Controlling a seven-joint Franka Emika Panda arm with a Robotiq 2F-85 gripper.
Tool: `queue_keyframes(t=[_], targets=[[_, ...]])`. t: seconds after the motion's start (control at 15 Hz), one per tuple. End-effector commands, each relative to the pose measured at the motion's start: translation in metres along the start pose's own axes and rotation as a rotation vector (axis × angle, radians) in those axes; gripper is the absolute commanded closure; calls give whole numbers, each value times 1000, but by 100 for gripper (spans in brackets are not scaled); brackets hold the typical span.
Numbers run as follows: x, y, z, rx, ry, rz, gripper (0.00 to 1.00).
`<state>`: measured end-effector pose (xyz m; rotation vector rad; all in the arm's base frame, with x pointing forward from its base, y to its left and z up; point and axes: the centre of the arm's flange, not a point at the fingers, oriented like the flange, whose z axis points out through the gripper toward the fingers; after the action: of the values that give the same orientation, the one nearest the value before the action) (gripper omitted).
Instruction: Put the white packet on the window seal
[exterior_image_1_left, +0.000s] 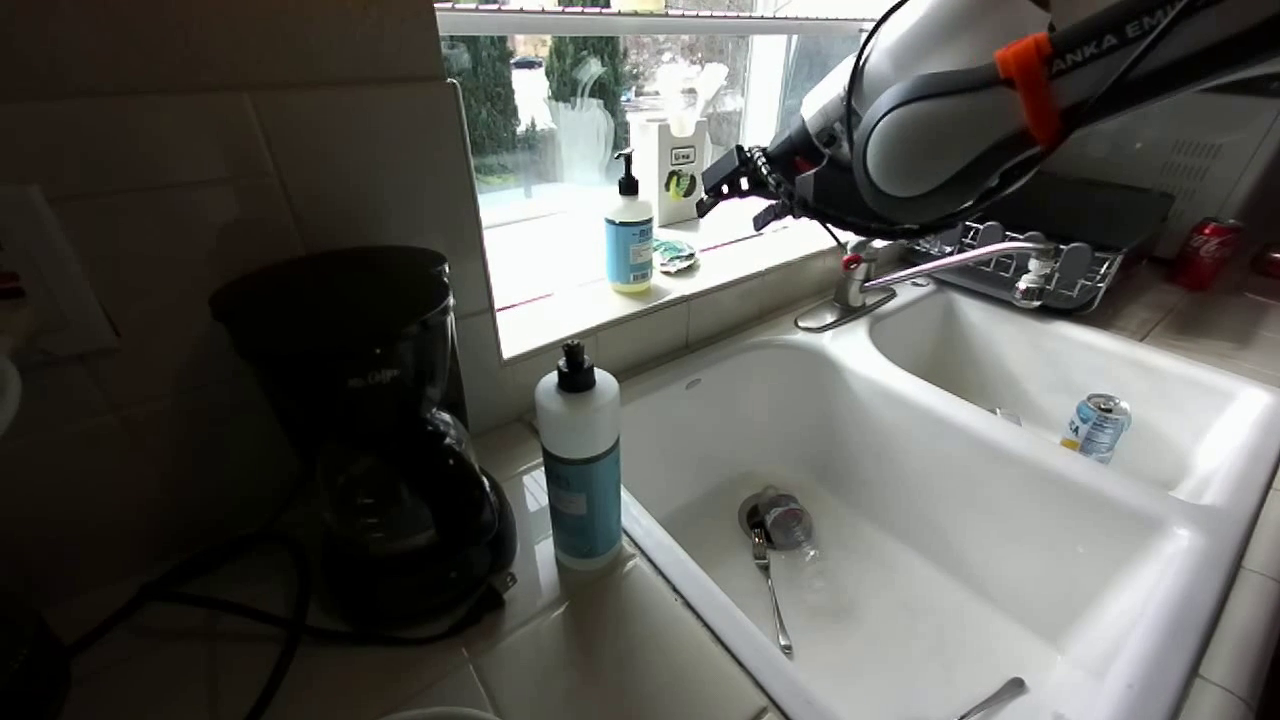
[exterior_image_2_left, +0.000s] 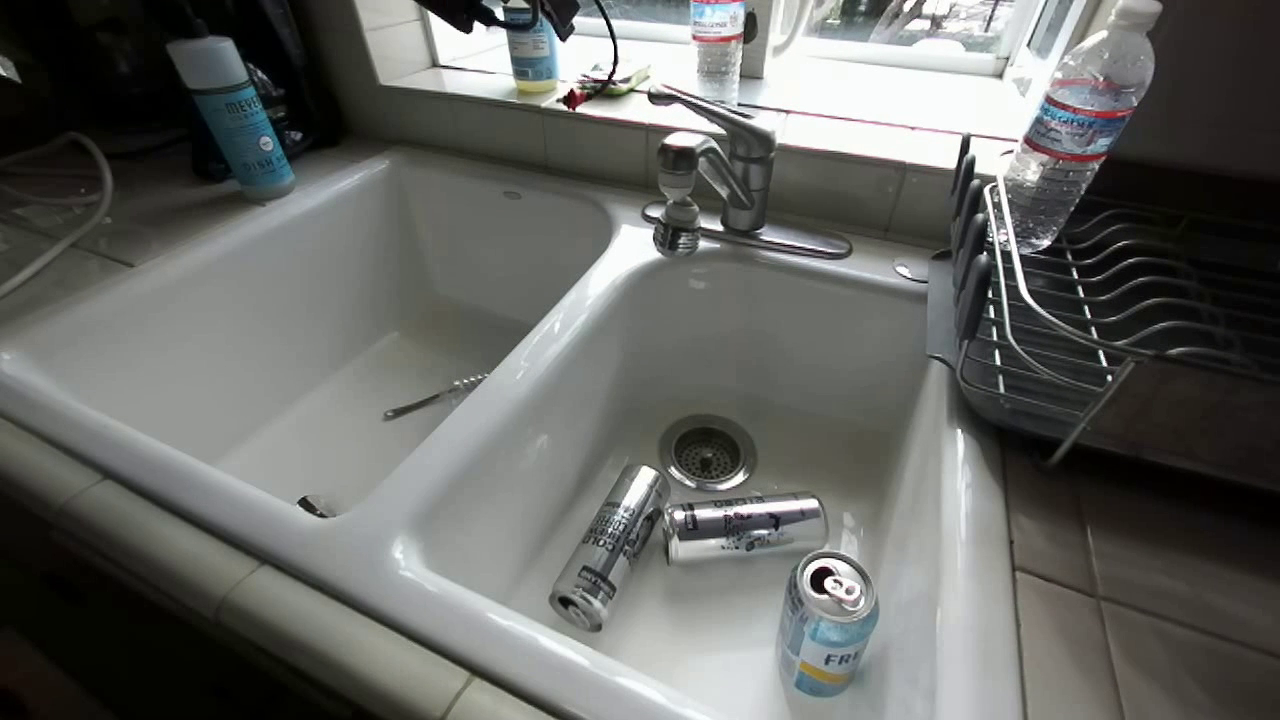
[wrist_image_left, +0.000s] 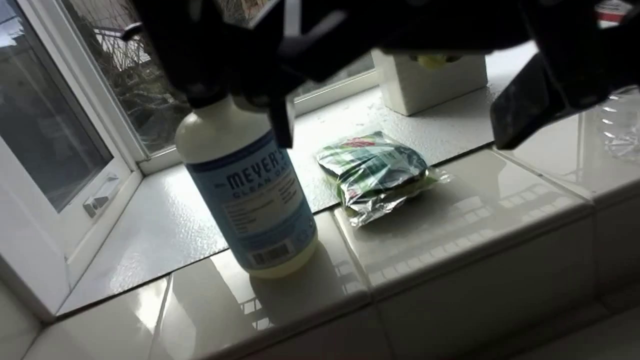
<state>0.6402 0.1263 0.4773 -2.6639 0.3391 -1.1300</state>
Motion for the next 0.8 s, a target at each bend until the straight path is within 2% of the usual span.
queue_keyframes(t=[0.0, 0.2, 0.53, 0.67, 0.73], targets=[[-59, -10, -65, -49, -74, -145, 0], [-89, -12, -93, -113, -119, -221, 0], [-116, -26, -145, -49, -56, -430, 0], [-131, -27, -178, -20, 38, -538, 0], [-135, -21, -194, -11, 108, -543, 0]])
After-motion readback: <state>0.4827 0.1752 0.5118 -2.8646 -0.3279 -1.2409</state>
